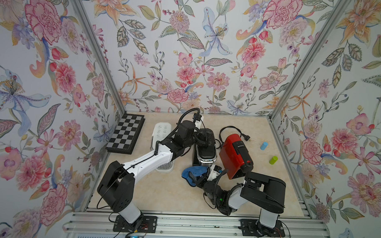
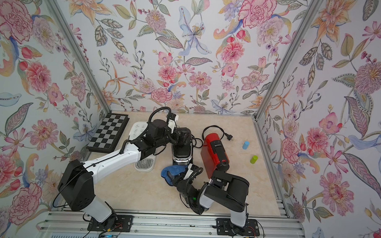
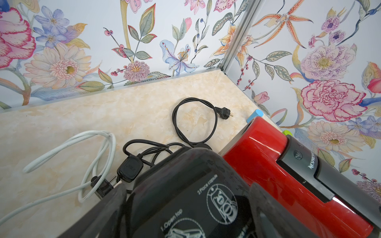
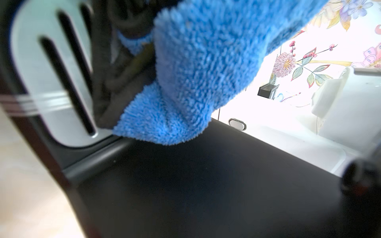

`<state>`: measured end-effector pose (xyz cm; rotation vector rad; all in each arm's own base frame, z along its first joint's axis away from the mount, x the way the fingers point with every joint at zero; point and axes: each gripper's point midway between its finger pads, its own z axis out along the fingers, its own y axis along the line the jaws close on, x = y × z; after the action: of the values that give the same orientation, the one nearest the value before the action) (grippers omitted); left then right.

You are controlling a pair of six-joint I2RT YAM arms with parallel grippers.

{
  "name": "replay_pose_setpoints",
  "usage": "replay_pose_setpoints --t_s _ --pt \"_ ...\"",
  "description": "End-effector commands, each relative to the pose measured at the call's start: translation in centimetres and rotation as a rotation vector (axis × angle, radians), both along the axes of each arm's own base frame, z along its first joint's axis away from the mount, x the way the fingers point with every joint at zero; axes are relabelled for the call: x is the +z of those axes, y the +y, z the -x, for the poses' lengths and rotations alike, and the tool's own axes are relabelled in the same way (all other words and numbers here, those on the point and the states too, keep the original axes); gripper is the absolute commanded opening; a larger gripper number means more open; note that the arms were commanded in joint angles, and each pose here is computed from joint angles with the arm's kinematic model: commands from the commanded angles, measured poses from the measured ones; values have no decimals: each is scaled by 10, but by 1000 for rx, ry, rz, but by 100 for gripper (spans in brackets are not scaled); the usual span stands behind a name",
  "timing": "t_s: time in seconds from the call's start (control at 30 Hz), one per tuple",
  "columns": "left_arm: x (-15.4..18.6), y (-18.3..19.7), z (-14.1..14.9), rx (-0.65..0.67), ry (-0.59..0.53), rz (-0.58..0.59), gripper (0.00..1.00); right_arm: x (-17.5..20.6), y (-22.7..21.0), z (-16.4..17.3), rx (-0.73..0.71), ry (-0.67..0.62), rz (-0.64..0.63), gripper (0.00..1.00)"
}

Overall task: Wipe the surface of a coffee machine
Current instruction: Wipe the dirt from the surface of the coffee machine.

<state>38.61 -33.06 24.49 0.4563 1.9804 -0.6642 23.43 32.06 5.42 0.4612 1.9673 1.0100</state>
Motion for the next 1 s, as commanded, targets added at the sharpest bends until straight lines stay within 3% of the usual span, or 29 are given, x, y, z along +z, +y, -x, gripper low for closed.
replay_pose_setpoints --t_s 0.0,0.33,0.63,0.97 --pt "-90 4 29 -61 222 -192 93 -53 -42 24 -31 153 194 0" --pt "-89 5 29 -61 220 -192 93 -61 -102 13 -117 295 305 0" --pt "-89 6 29 -57 218 -195 93 -37 -94 -31 -91 202 366 0" --pt "-91 5 28 -59 221 -199 93 9 -49 -53 -2 -15 213 0"
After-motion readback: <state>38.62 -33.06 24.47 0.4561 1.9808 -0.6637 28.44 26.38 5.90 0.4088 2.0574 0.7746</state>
